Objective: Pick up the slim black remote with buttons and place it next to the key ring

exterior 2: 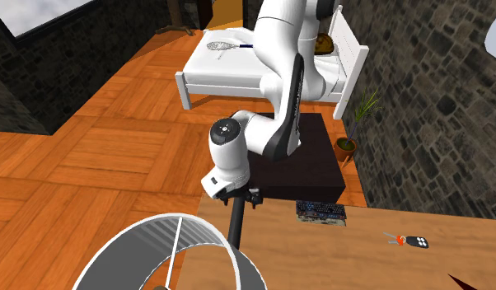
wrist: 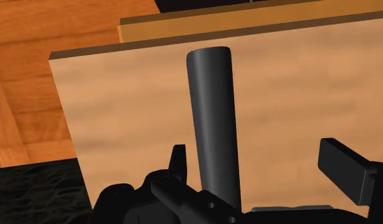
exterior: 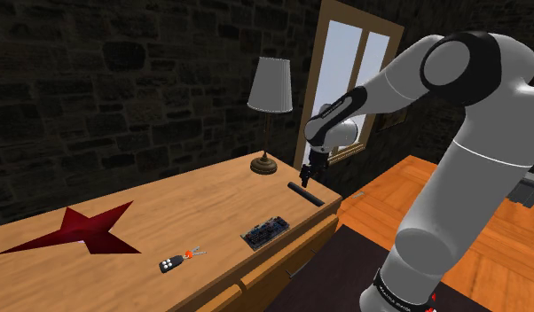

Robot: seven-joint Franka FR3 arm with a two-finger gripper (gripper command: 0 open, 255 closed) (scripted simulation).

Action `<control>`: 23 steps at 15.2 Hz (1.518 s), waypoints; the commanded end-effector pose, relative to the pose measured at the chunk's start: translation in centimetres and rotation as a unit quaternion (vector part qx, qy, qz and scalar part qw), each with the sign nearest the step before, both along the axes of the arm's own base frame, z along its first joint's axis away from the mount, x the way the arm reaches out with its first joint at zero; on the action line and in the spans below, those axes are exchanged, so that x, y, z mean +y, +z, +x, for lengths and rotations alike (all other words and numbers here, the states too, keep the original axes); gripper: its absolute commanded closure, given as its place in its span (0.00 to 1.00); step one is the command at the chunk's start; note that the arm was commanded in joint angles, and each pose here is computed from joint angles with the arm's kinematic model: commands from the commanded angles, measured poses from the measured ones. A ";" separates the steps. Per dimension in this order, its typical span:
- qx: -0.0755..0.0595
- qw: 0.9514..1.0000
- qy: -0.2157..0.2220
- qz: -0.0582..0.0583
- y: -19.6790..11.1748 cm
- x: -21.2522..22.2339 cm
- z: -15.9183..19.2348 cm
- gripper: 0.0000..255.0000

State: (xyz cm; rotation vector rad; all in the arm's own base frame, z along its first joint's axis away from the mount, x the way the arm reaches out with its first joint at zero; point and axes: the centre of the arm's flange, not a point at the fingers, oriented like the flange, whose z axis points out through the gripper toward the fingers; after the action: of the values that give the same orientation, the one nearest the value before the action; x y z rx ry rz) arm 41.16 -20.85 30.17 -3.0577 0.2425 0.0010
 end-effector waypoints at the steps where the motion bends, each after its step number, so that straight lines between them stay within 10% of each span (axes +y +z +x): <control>1: 0.001 1.000 -0.006 0.003 -2.4 -1.7 0.4 0.00; 17: 0.001 1.000 -0.006 0.004 -6.6 -1.5 0.5 0.00; 18: 0.001 1.000 -0.006 0.004 -6.6 -1.5 0.5 1.00; 23: 0.001 1.000 -0.006 0.004 -6.6 -1.5 0.4 1.00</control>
State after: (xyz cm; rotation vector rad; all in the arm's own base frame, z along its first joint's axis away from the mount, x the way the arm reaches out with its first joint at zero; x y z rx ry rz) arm 41.63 -22.62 23.72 -3.0507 0.2673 -0.0064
